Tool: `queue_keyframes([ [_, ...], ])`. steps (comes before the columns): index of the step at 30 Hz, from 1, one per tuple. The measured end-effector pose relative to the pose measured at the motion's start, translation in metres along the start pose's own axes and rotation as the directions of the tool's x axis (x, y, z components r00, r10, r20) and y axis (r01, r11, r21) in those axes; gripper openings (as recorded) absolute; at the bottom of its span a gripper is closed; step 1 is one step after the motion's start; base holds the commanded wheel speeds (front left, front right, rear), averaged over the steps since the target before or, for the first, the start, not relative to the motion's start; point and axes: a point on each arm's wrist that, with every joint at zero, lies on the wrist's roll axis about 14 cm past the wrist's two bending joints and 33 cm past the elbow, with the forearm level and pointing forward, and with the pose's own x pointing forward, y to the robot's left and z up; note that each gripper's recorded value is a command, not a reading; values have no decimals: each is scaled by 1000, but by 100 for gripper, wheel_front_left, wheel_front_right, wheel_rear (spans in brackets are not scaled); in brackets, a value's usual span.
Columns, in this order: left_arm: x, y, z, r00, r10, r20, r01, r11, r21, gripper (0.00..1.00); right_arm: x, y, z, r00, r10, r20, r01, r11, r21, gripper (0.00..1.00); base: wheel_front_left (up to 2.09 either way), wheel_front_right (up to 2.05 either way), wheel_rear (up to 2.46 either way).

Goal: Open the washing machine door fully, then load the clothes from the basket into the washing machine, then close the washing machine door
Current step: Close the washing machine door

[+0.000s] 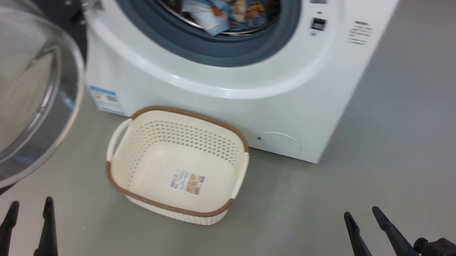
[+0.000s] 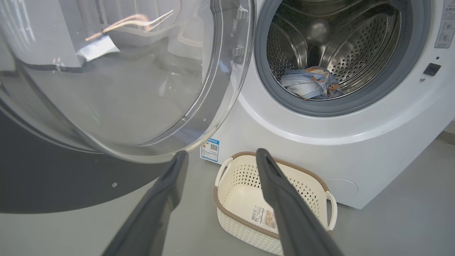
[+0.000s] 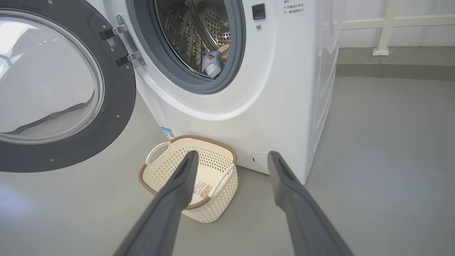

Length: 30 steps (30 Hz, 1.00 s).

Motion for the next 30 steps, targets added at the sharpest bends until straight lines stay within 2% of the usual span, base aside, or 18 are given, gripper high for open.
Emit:
queue_keyframes([
  [6, -21, 30, 3, 993, 115, 7, -114, 993, -28, 100, 23, 30, -11, 992, 122, -45, -123, 992, -16, 100, 0, 0, 0],
  [11, -45, 58, 1, 977, 215, 2, -215, 976, -29, 100, 50, 67, -9, 968, 247, -45, -248, 968, -28, 100, 0, 0, 0],
  [15, -66, 78, -1, 956, 292, -5, -292, 956, -34, 100, 60, 87, -15, 949, 308, -64, -309, 951, -12, 100, 0, 0, 0],
  [21, -90, 100, 5, 928, 372, 16, -371, 928, -41, 100, 74, 122, -17, 910, 407, -76, -410, 912, -17, 100, 0, 0, 0],
  [25, -106, 113, 7, 901, 433, 25, -431, 900, -63, 100, 82, 151, -17, 872, 482, -79, -485, 874, -25, 100, 0, 0, 0],
  [30, -117, 120, 5, 882, 470, 16, -468, 881, -68, 100, 88, 170, -17, 844, 531, -82, -533, 846, -16, 100, 0, 0, 0],
])
